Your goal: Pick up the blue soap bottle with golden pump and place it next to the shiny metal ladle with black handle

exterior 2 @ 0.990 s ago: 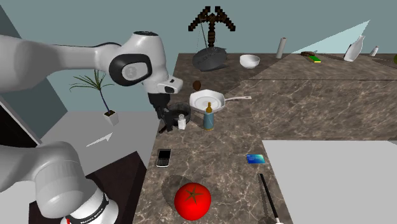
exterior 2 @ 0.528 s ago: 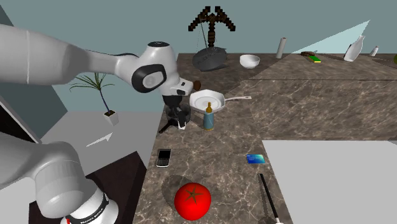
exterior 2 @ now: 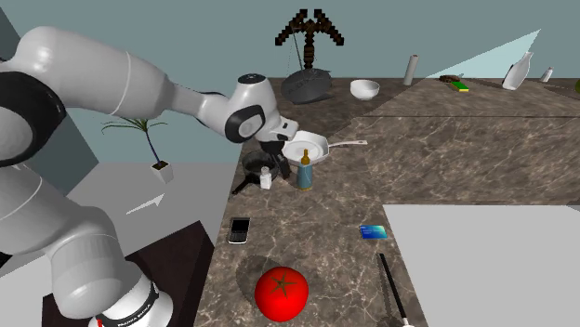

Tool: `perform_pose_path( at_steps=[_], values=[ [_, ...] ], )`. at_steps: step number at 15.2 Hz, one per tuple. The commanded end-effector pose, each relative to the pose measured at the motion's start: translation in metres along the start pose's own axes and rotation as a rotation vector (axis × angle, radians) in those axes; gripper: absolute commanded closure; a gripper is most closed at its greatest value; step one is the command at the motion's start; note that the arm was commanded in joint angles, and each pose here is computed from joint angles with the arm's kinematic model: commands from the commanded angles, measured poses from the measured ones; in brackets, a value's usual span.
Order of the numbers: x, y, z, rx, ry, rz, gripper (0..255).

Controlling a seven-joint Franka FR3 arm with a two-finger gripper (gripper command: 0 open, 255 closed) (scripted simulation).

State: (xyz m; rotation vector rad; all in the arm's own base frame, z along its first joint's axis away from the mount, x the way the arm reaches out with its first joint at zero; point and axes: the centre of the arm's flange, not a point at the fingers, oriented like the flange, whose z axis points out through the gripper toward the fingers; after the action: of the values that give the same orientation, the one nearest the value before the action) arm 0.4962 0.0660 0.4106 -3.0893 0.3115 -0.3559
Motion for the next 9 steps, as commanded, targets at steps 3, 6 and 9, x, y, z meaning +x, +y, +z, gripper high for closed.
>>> perform_pose_path(
  at_steps=[3, 6, 9],
  values=[
    [0.032, -0.023, 0.024, 0.024, 0.058, 0.036, 0],
    [0.058, -0.037, 0.042, 0.04, 0.1, 0.062, 0],
    [0.067, -0.041, 0.052, 0.046, 0.114, 0.071, 0]
  ],
)
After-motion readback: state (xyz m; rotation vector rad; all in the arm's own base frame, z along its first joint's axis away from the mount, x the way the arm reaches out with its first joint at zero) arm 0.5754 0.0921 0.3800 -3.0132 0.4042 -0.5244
